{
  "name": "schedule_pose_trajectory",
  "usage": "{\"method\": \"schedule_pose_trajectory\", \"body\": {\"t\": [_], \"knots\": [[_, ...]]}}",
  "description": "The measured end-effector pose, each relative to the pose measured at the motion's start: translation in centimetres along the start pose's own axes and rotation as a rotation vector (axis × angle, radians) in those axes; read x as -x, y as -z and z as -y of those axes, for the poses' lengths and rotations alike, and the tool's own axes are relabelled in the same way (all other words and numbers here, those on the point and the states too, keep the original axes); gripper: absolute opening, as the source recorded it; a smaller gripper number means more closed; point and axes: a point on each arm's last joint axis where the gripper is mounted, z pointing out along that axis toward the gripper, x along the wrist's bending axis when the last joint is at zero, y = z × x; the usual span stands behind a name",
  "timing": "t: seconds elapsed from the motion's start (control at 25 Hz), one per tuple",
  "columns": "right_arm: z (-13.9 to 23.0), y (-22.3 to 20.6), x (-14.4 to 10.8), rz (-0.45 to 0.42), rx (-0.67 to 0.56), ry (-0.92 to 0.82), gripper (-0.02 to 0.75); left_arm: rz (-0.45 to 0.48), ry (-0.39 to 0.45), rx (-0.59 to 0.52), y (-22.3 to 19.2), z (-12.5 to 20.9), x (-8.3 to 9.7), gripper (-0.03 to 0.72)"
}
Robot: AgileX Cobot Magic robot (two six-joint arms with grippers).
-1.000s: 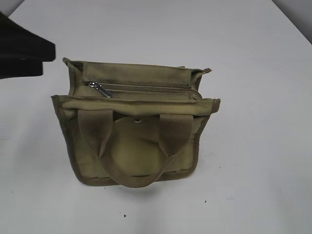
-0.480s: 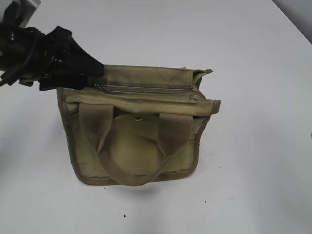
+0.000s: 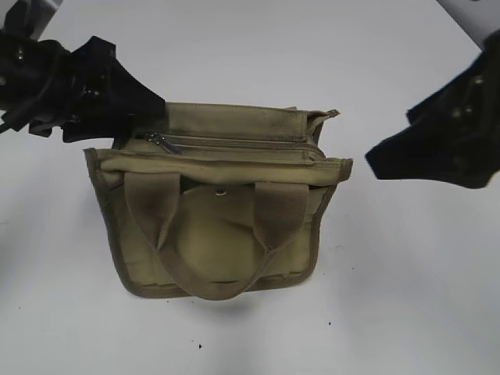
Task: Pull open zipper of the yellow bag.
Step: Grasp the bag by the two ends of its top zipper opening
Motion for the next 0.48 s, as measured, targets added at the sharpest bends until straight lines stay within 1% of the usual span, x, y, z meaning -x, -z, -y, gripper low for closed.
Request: {"method": "schedule_pose_trajectory", "body": {"t": [0.08, 0.2, 0.28, 0.32, 0.44, 0.48], "knots": [[-1.3, -1.4, -0.3, -0.031, -0.001, 0.060, 0.591, 0.007, 0.038, 0.019, -0.4, -0.2, -0.2, 0.358], [-3.3, -3.7, -0.8, -0.068, 0.000, 0.137, 0.591, 0.024, 0.089, 0.003, -1.2, -0.2, -0.7, 0.236], [-4.4, -4.9, -1.2, -0.085, 0.007, 0.178, 0.591, 0.034, 0.112, -0.014, -1.7, -0.2, -1.0, 0.174], [-5.1, -5.4, -1.5, -0.092, 0.017, 0.199, 0.591, 0.042, 0.120, -0.020, -1.8, -0.1, -0.9, 0.148], [-7.3, -7.0, -2.2, -0.105, 0.039, 0.260, 0.591, 0.093, 0.159, -0.021, -1.7, -0.1, -0.4, 0.029], [-7.9, -7.5, -2.3, -0.106, 0.046, 0.278, 0.591, 0.111, 0.168, -0.019, -1.7, -0.2, -0.2, 0.012]]}}
